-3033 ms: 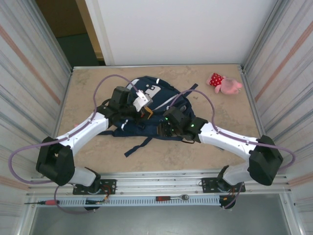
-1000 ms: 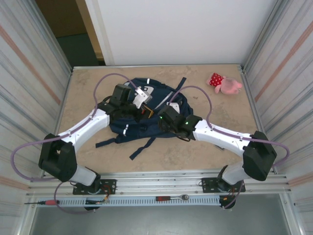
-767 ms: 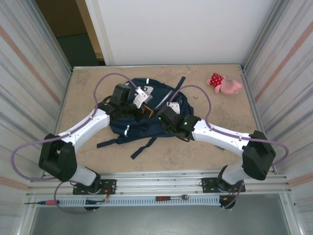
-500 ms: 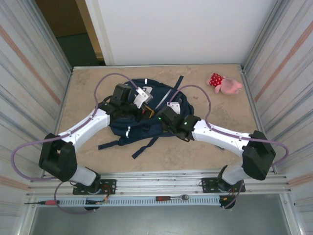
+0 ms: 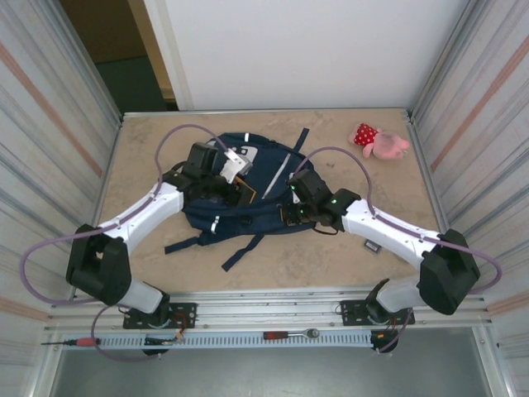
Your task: Pack books, pencil case, and school supplies into a backpack
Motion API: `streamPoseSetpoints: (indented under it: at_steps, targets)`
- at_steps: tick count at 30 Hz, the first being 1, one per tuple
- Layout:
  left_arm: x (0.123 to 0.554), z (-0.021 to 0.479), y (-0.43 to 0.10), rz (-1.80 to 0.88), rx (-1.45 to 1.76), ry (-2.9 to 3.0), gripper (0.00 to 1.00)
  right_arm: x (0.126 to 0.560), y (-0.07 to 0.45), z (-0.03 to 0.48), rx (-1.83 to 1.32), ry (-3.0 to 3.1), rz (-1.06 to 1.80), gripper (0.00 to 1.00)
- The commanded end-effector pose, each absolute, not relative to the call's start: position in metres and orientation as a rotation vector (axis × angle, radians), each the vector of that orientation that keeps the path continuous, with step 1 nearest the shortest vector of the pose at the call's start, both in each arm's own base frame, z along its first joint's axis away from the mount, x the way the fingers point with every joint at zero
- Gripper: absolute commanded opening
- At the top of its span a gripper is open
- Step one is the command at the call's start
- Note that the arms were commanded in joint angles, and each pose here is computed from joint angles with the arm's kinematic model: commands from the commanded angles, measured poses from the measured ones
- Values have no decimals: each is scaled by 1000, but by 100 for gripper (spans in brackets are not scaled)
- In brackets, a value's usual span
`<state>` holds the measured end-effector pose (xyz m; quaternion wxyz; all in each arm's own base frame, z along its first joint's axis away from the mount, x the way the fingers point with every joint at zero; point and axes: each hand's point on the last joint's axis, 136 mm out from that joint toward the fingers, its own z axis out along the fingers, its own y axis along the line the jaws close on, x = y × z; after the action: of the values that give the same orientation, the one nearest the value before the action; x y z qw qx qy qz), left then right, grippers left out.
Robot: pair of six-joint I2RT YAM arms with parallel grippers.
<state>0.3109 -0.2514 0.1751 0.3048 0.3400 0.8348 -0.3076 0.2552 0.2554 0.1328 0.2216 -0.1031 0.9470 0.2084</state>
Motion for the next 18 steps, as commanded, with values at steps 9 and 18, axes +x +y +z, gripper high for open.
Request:
streamPoseSetpoints:
  at_steps: [9, 18]
  targets:
    - [262, 96, -160, -628, -211, 2746, 52, 230, 274, 125, -356, 2728, 780, 0]
    - [315, 69, -144, -776, -539, 2597, 54, 209, 307, 123, -399, 2746, 804, 0]
